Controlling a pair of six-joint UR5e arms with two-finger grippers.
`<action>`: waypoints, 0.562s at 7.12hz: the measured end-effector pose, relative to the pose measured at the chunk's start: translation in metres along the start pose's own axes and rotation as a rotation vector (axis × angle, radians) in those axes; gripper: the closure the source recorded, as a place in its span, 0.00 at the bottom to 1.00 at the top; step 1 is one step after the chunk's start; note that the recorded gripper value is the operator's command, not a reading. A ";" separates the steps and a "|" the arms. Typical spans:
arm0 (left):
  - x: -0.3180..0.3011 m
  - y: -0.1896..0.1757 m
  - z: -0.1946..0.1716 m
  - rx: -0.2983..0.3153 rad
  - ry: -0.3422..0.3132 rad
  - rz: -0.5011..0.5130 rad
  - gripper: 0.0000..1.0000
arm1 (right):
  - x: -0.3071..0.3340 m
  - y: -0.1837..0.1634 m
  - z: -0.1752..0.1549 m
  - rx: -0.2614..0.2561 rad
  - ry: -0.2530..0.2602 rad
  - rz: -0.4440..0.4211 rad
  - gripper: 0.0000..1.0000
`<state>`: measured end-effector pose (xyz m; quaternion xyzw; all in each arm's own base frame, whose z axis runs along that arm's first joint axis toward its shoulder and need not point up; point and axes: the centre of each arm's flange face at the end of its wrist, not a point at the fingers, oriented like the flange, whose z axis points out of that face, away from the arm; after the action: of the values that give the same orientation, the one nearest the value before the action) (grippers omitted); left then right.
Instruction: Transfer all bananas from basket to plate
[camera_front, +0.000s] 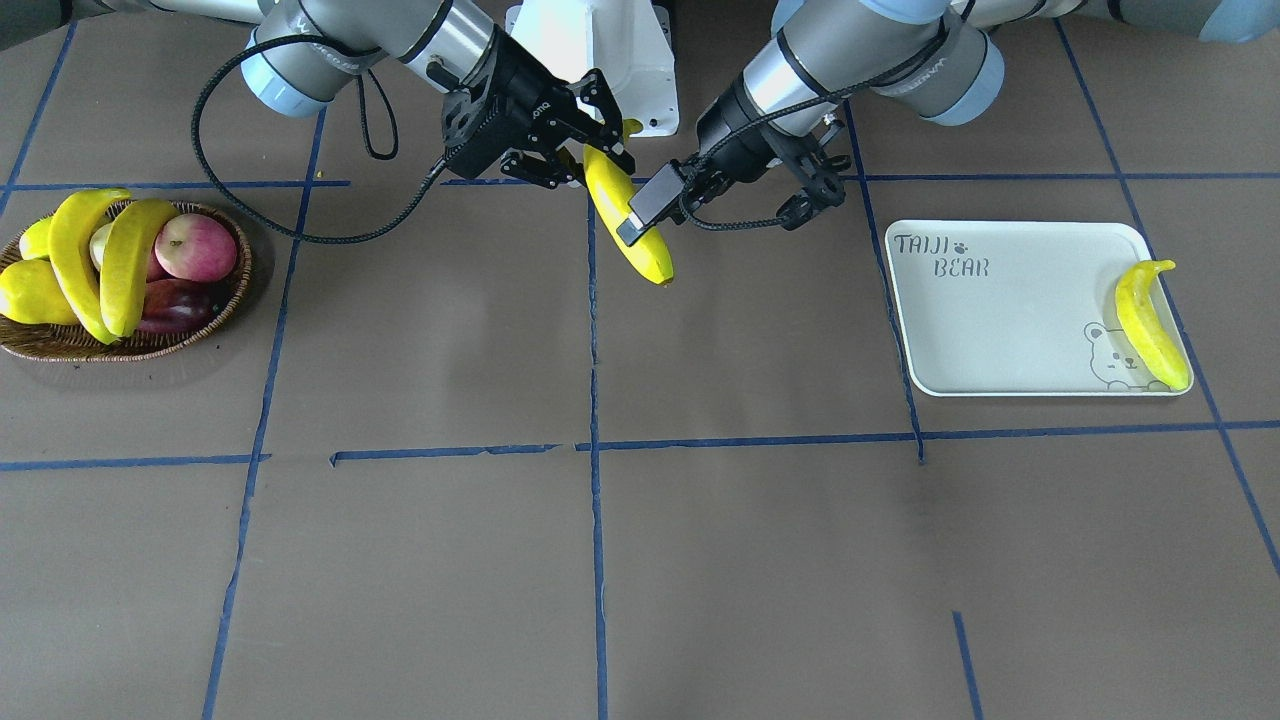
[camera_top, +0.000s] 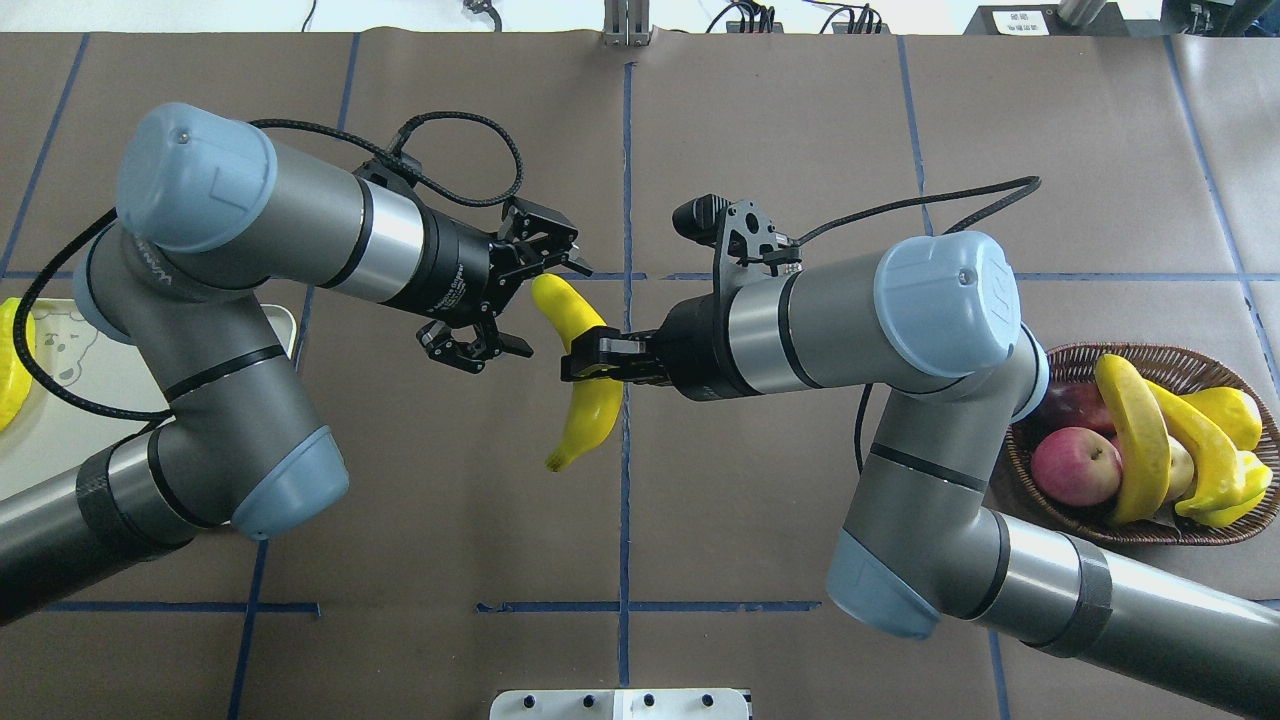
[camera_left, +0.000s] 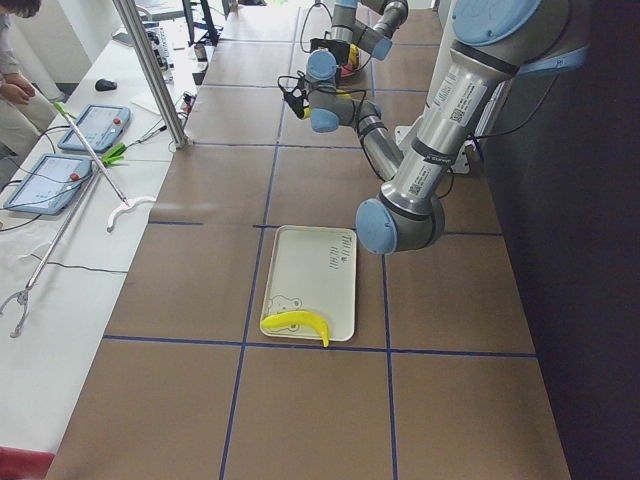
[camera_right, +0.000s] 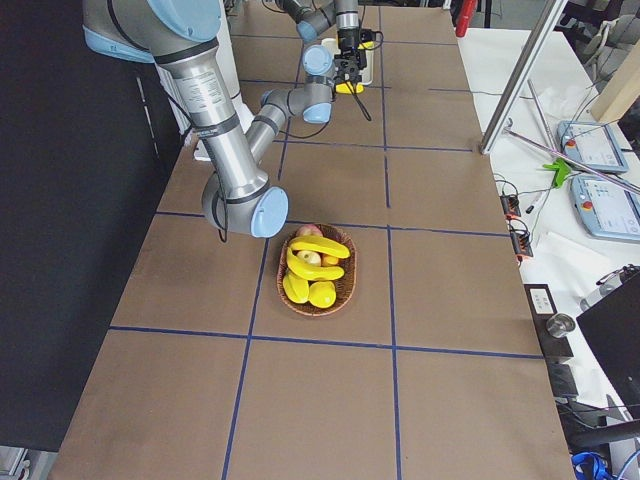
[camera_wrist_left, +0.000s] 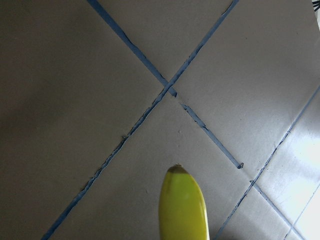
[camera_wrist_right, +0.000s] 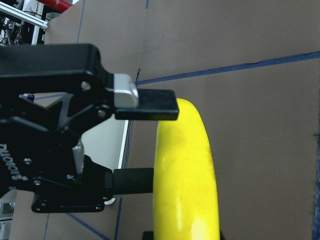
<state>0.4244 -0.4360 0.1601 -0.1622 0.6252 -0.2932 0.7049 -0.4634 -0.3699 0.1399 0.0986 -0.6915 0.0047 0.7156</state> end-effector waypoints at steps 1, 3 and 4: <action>-0.001 0.003 0.003 -0.004 -0.006 0.000 0.01 | -0.002 0.002 0.001 -0.003 -0.004 -0.002 0.94; -0.004 0.006 0.006 -0.009 -0.012 0.000 0.57 | -0.005 0.004 0.001 -0.007 -0.011 -0.004 0.77; -0.004 0.006 0.006 -0.009 -0.013 0.000 0.90 | -0.005 0.004 0.001 -0.008 -0.012 -0.005 0.71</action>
<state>0.4316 -0.4295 0.1607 -0.1672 0.6217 -0.2894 0.7084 -0.4656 -0.3655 0.1352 0.0975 -0.6957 -0.0003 0.7117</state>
